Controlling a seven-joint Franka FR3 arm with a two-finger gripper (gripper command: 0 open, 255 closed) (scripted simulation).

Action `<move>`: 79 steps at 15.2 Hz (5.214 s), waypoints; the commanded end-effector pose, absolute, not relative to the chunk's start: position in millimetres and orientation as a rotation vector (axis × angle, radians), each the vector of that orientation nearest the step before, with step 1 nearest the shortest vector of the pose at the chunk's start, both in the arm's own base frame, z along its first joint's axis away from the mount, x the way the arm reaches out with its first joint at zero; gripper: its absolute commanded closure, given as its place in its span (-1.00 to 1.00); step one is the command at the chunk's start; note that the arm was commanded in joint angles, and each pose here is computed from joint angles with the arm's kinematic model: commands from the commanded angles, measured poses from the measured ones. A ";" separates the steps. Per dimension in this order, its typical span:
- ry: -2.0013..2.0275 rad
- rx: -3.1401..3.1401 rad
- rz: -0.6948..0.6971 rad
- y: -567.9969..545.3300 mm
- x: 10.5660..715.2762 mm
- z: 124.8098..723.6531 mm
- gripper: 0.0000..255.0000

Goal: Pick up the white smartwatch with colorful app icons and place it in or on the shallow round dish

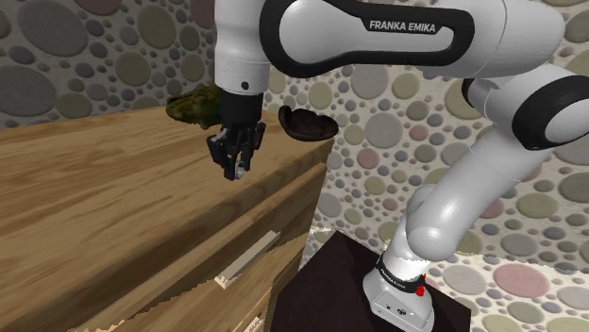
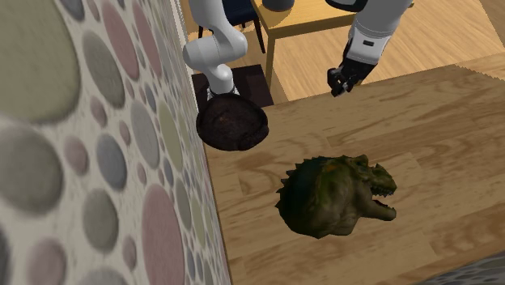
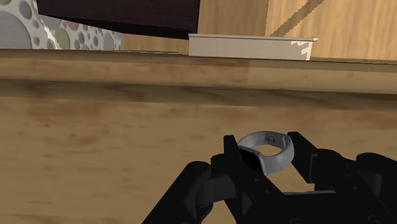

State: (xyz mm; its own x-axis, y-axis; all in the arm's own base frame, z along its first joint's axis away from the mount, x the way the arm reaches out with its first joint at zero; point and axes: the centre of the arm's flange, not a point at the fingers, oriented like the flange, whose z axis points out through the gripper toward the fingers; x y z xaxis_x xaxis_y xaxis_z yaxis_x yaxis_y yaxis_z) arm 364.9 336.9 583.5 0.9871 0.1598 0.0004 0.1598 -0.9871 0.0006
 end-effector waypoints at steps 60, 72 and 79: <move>0.252 3.131 0.000 -7.2 418.0 726.9 1.00; 0.252 3.131 0.000 -7.2 418.0 672.4 1.00; 0.252 3.131 0.000 -7.2 418.0 672.4 -1.00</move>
State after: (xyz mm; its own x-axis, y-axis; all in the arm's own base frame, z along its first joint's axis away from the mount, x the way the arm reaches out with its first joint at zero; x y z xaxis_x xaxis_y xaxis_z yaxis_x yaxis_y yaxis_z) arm 418.0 -7.2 672.4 0.9872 0.1598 0.0001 0.1598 -0.9872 0.0007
